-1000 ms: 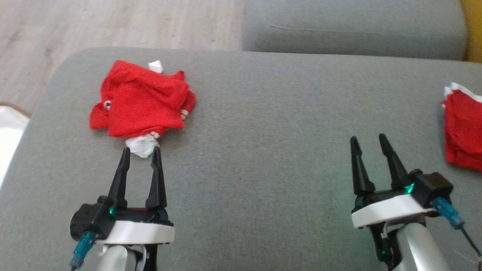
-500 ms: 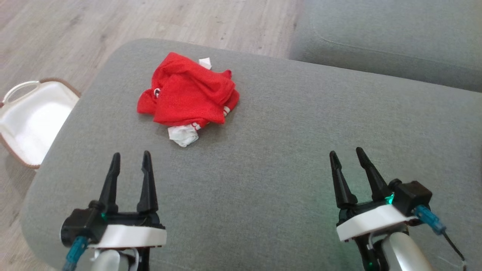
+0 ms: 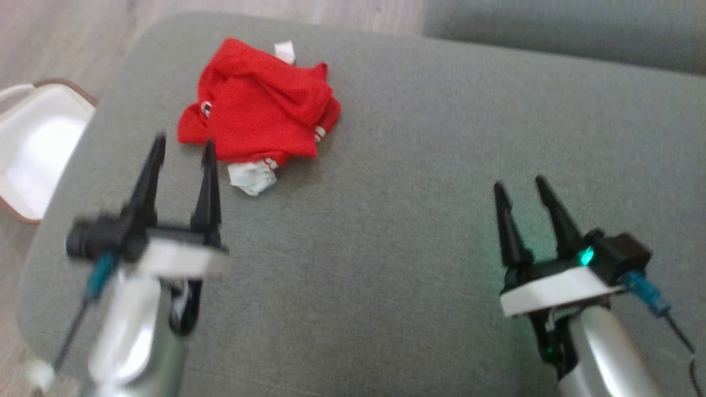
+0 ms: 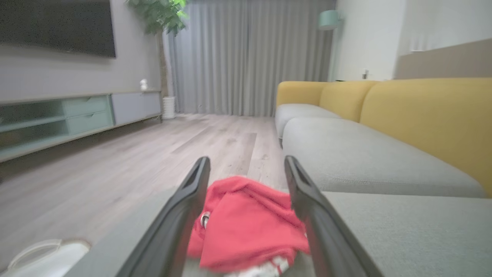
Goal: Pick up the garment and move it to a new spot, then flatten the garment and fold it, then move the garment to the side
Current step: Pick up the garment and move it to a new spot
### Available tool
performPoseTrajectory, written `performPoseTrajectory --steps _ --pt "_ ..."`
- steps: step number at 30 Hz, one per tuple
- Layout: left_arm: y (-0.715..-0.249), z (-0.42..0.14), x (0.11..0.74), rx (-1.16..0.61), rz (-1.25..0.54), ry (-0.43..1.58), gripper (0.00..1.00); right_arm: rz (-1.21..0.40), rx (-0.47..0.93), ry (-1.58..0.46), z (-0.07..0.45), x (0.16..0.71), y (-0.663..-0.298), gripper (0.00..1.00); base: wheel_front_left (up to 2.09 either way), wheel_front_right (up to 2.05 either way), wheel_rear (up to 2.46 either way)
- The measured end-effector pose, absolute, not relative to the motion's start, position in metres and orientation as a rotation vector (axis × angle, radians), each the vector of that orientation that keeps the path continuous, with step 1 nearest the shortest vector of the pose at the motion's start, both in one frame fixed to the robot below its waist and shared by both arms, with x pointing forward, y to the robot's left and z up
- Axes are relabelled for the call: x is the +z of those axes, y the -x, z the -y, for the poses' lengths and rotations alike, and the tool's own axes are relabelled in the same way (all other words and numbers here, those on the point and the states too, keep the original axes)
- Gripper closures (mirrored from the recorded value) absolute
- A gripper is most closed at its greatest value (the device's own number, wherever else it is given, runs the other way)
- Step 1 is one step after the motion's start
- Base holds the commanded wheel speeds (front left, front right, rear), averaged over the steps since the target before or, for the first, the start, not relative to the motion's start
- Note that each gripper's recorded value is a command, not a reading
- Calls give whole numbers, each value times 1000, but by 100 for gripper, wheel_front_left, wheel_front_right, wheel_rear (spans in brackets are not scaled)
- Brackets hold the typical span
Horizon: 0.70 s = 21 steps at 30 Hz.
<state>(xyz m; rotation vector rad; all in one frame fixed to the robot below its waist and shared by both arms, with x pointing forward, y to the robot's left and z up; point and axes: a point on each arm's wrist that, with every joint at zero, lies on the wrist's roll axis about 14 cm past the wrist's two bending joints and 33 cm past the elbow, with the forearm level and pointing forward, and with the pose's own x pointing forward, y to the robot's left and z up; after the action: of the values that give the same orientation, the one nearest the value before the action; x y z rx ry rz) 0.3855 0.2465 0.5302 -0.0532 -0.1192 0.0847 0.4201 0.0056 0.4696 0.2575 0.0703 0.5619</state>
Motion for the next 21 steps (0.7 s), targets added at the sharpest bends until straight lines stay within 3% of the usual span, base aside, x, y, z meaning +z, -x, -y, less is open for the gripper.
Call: performPoseTrajectory --steps 5,11,15,21 --pt "-440 -228 530 -53 39 -40 0 -43 521 -261 6 470 -442 0 0 0 0" --pt "-492 -191 493 -276 -216 -159 0 -43 458 -260 25 457 -464 0 0 0 0" --pt "-507 -185 440 -386 -455 -273 0 -30 405 -265 43 451 -484 0 0 0 0" --pt "-508 -188 383 -420 -681 -279 0 -60 338 -254 68 433 -489 0 0 0 0"
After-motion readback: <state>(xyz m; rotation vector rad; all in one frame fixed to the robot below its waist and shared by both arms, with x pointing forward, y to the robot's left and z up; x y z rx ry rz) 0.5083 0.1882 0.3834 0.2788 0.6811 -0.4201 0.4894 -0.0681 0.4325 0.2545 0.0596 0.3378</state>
